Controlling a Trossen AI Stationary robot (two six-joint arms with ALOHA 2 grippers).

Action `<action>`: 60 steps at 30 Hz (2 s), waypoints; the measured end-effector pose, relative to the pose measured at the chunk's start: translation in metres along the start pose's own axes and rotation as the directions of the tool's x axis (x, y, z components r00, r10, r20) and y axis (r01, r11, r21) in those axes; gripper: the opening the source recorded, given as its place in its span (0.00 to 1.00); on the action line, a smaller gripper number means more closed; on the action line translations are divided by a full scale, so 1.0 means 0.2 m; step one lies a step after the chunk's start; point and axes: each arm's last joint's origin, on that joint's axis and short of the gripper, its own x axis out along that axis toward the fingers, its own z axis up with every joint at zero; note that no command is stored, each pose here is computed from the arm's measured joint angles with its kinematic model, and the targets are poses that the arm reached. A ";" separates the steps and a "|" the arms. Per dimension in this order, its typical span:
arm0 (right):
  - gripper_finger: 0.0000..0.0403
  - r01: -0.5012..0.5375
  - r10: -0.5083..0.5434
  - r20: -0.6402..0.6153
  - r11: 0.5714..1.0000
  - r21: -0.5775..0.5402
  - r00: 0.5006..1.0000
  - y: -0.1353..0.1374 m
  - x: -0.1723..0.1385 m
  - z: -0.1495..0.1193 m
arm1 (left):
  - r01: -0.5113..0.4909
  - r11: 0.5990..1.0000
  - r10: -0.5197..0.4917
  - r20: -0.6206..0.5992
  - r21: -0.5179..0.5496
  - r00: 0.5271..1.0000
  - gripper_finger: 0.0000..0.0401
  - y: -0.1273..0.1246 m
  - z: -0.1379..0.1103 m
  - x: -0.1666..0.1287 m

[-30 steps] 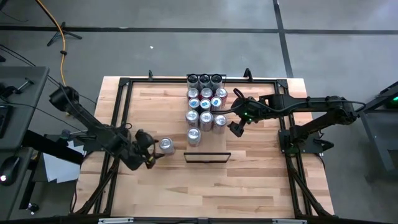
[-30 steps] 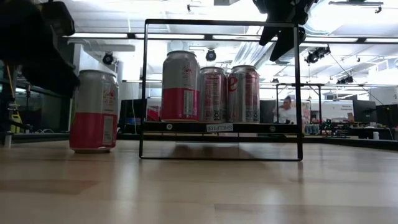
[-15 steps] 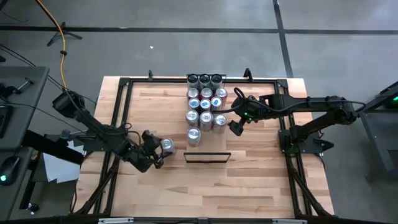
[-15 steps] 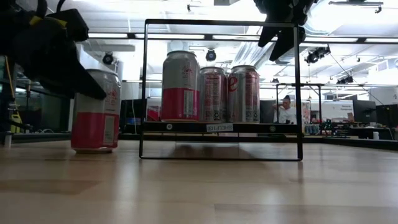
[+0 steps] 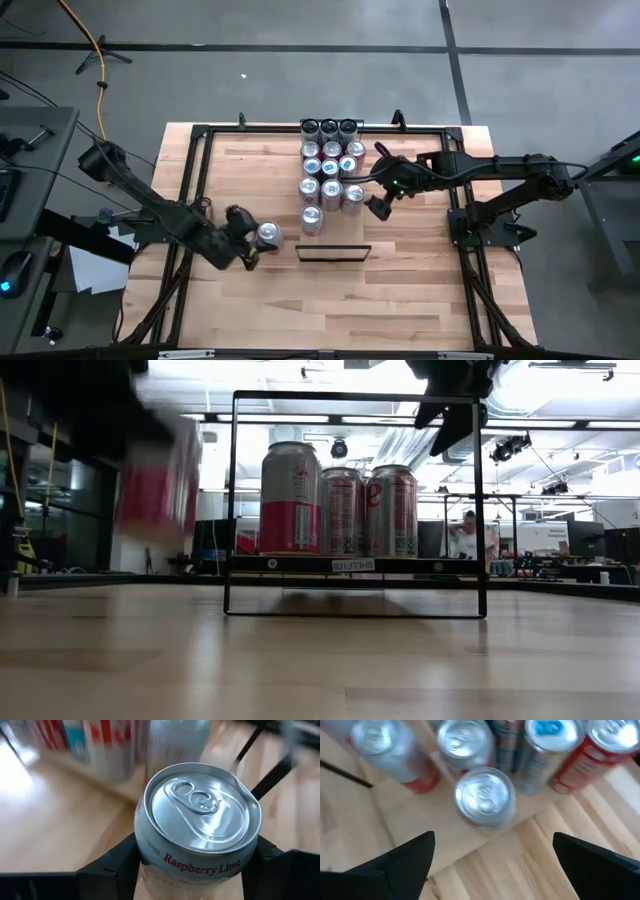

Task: Place canned beverage on shelf
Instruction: Put the pink-white soda can on the shelf aligned with the other pink-white soda can

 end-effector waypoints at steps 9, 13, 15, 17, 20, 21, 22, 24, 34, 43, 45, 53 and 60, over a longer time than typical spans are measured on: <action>0.97 -0.230 0.246 0.226 0.969 -0.096 0.943 0.08 -0.07 0.15 | 0.067 0.998 -0.069 0.223 0.018 0.972 0.48 0.08 0.55 -0.39; 0.97 -0.290 0.333 0.397 0.943 -0.165 0.855 0.12 -0.12 0.24 | 0.021 0.999 -0.037 0.344 0.050 0.938 0.48 0.10 0.76 -0.41; 0.97 -0.306 0.370 0.448 0.928 -0.212 0.813 0.13 -0.14 0.27 | 0.028 0.998 -0.049 0.381 0.062 0.923 0.48 0.10 0.84 -0.37; 0.97 -0.303 0.394 0.495 0.918 -0.257 0.774 0.14 -0.16 0.29 | 0.046 0.995 -0.077 0.384 0.089 0.920 0.48 0.09 0.89 -0.30; 0.97 -0.272 0.406 0.527 0.909 -0.316 0.747 0.14 -0.17 0.31 | 0.077 0.990 -0.118 0.396 0.119 0.911 0.48 0.06 0.96 -0.18; 0.97 -0.262 0.409 0.533 0.907 -0.331 0.741 0.15 -0.18 0.31 | 0.093 0.987 -0.138 0.402 0.130 0.905 0.48 0.05 0.98 -0.15; 0.97 -0.256 0.411 0.538 0.905 -0.341 0.736 0.15 -0.18 0.31 | 0.112 0.984 -0.161 0.419 0.138 0.894 0.48 0.04 1.00 -0.12; 0.97 -0.247 0.414 0.543 0.902 -0.355 0.730 0.15 -0.18 0.32 | 0.140 0.978 -0.195 0.428 0.156 0.883 0.48 0.02 1.03 -0.06; 0.97 -0.293 0.463 0.494 0.875 -0.385 0.736 0.17 -0.12 0.32 | 0.172 0.967 -0.236 0.415 0.187 0.878 0.48 -0.02 1.11 0.14; 0.96 -0.290 0.467 0.466 0.868 -0.403 0.752 0.19 -0.06 0.32 | 0.175 0.961 -0.251 0.411 0.213 0.877 0.48 -0.03 1.13 0.15; 0.94 -0.292 0.465 0.466 0.870 -0.397 0.753 0.19 -0.06 0.32 | 0.176 0.961 -0.251 0.411 0.213 0.876 0.48 -0.03 1.13 0.15; 0.69 -0.294 0.446 0.475 0.885 -0.360 0.759 0.18 -0.06 0.32 | 0.181 0.960 -0.256 0.409 0.212 0.876 0.53 -0.03 1.13 0.15; 0.69 -0.287 0.420 0.426 0.895 -0.343 0.801 0.15 -0.12 0.27 | 0.167 0.954 -0.250 0.351 0.250 0.902 0.71 0.02 1.12 0.05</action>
